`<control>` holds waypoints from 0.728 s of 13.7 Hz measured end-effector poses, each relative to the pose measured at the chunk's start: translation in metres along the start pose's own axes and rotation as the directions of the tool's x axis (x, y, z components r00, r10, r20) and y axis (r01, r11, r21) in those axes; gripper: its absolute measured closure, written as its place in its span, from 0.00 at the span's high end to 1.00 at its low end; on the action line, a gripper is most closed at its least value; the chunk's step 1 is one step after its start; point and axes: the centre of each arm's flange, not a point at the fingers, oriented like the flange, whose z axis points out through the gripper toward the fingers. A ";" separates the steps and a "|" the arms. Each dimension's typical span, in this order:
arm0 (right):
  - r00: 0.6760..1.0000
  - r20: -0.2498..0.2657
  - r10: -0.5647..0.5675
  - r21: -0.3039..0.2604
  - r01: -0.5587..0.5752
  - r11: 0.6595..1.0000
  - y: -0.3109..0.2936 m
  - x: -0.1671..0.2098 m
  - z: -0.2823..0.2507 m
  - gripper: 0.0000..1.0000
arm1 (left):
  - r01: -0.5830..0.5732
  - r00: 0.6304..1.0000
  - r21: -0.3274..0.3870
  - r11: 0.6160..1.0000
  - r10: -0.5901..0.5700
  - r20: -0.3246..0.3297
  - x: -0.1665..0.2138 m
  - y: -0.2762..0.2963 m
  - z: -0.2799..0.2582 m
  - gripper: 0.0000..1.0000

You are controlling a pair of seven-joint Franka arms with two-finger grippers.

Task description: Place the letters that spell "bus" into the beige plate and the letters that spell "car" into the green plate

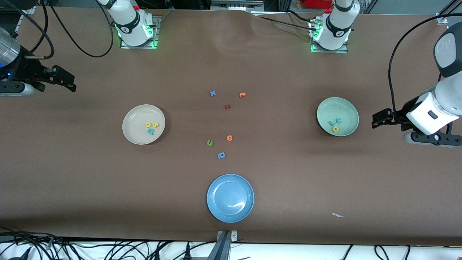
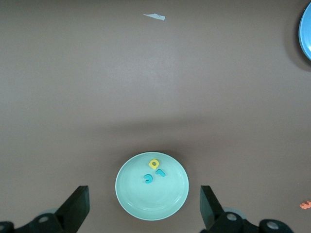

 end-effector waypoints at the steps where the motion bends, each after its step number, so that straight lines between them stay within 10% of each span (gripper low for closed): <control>1: 1.000 0.000 0.000 0.000 0.000 1.000 0.000 0.000 0.000 1.00 | 0.000 1.000 0.000 1.000 0.000 0.000 0.000 0.000 0.000 1.00; 10: 1.000 0.001 0.000 0.000 0.000 1.000 0.000 0.000 0.000 1.00 | -0.004 0.999 0.002 1.000 0.004 -0.039 0.003 0.002 -0.019 1.00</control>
